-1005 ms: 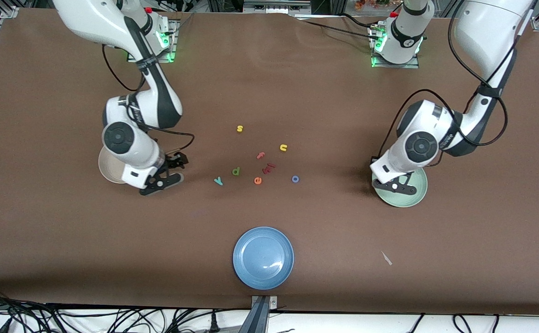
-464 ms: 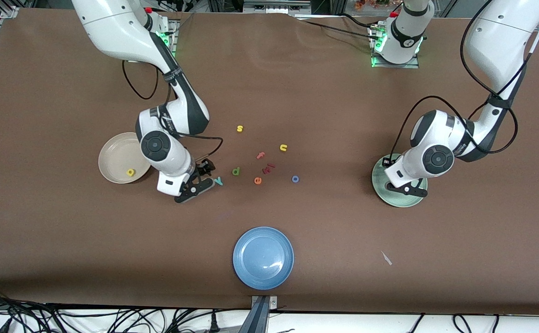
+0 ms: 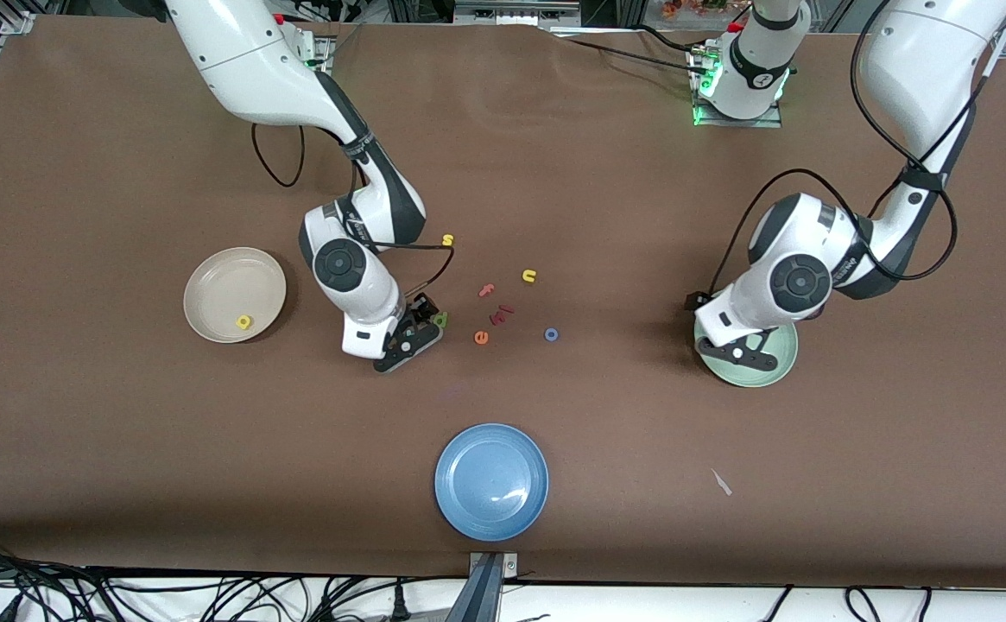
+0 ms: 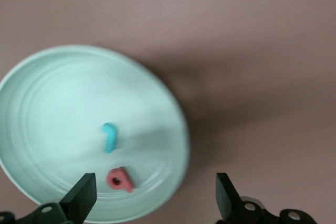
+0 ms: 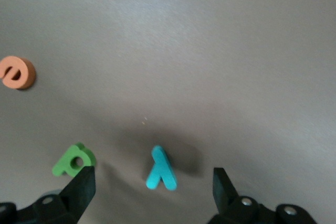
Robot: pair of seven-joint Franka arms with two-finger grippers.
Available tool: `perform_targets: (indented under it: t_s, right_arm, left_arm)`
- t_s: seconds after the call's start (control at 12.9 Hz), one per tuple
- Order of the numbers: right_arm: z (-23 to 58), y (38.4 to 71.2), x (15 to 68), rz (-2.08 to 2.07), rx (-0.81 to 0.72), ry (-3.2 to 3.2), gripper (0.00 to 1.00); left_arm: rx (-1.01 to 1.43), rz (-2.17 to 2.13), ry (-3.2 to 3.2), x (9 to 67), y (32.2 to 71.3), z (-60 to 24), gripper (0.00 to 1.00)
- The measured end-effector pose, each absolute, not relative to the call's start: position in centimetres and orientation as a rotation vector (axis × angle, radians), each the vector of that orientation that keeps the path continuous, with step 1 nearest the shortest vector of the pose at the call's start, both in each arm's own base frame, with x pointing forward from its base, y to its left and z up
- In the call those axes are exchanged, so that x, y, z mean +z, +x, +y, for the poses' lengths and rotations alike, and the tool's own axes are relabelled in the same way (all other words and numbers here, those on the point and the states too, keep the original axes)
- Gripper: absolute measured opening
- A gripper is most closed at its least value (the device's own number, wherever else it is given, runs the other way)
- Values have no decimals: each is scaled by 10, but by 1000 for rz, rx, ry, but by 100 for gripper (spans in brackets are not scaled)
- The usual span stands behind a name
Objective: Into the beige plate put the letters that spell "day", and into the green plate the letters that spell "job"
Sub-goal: 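Grasp the cyan letter with the right gripper while the left gripper grasps blue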
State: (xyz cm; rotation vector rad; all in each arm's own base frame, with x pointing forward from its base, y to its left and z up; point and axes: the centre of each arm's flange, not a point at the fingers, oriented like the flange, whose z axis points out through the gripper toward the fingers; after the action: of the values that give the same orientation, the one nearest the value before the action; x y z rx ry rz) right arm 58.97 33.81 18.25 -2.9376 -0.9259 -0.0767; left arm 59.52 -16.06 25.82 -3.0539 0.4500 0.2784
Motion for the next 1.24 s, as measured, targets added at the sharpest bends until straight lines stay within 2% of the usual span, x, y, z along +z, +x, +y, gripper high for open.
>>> perform_targets:
  t_s: [0.31,0.39,0.54,0.62,0.7,0.77,1.0,1.08,1.24]
  right_arm:
    - [335,592,179,-919,-85,-2942,93]
    - [335,592,179,-919,-85,-2942,88]
    - [335,592,178,-919,-83,-2943,87]
    - [334,592,177,-919,-80,-2943,80]
    - [333,592,175,-918,-77,-2945,67]
    - [331,594,176,-914,-79,-2949,59]
    - [327,595,176,-907,-77,-2951,55]
    - [327,596,176,-906,-77,-2952,46]
    - [326,596,176,-903,-74,-2953,41]
  left_arm:
    - [143,526,-3117,307,616,-226,100]
    - [125,551,-3127,309,620,-240,100]
    - [126,596,-3152,299,626,-270,100]
    - [133,612,-3161,293,626,-286,100]
    - [139,592,-3171,287,623,-305,100]
    - [145,551,-3177,283,619,-323,100]
    - [134,473,-3180,274,614,-359,100]
    - [137,449,-3184,269,613,-369,100]
    - [146,411,-3173,249,609,-385,100]
